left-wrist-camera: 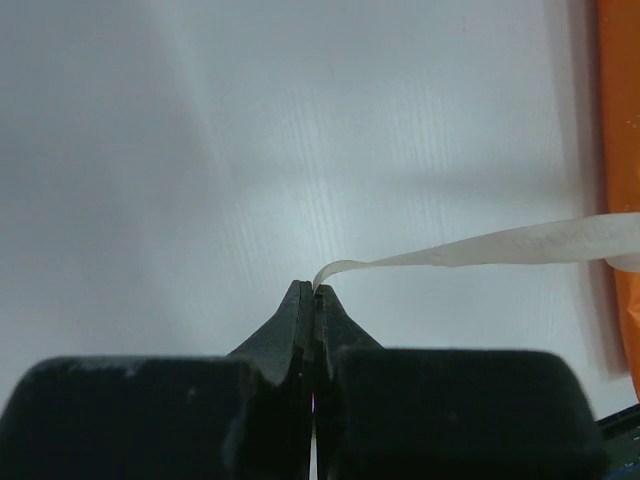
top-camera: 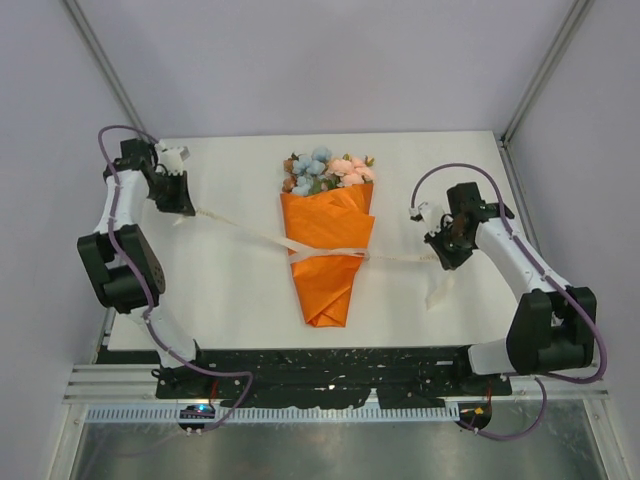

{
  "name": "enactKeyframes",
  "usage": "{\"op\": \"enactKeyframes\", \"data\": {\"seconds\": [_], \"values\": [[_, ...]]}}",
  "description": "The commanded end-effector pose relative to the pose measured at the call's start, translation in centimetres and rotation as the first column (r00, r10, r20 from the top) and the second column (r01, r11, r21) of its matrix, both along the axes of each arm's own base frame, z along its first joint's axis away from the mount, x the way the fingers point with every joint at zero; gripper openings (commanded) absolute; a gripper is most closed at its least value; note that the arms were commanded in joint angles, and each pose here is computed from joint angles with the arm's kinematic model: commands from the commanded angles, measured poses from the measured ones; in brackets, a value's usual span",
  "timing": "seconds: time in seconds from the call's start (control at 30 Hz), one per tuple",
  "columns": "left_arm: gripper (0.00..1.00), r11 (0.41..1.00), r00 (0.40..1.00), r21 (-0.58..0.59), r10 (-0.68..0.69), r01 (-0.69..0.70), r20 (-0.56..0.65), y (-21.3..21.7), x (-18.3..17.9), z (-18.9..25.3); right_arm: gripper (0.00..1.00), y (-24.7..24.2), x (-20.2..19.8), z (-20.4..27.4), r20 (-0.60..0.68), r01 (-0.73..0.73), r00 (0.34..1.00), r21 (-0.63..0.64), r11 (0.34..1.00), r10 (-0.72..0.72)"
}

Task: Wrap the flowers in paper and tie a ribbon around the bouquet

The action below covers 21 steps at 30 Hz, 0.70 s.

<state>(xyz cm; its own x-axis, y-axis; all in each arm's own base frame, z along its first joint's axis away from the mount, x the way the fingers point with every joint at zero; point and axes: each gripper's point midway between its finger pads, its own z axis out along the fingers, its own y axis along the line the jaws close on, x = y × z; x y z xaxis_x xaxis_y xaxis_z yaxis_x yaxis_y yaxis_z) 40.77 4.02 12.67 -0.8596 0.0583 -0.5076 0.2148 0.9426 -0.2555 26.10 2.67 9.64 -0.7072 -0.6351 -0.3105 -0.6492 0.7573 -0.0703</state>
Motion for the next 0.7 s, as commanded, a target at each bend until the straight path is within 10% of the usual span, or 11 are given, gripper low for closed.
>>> {"op": "enactKeyframes", "data": {"seconds": [0.0,0.67], "values": [[0.0,0.994,0.999,0.094,0.048,-0.05,0.025,3.7,0.8,0.7,0.05,-1.9,-0.3,-1.4,-0.042,0.013,0.999,-0.026,1.0,-0.014],[0.0,0.897,0.953,0.339,0.302,-0.285,0.003,18.4,1.6,0.0,0.06,-13.5,0.0,-9.6,-0.222,0.287,0.924,-0.139,0.948,-0.313]]}}
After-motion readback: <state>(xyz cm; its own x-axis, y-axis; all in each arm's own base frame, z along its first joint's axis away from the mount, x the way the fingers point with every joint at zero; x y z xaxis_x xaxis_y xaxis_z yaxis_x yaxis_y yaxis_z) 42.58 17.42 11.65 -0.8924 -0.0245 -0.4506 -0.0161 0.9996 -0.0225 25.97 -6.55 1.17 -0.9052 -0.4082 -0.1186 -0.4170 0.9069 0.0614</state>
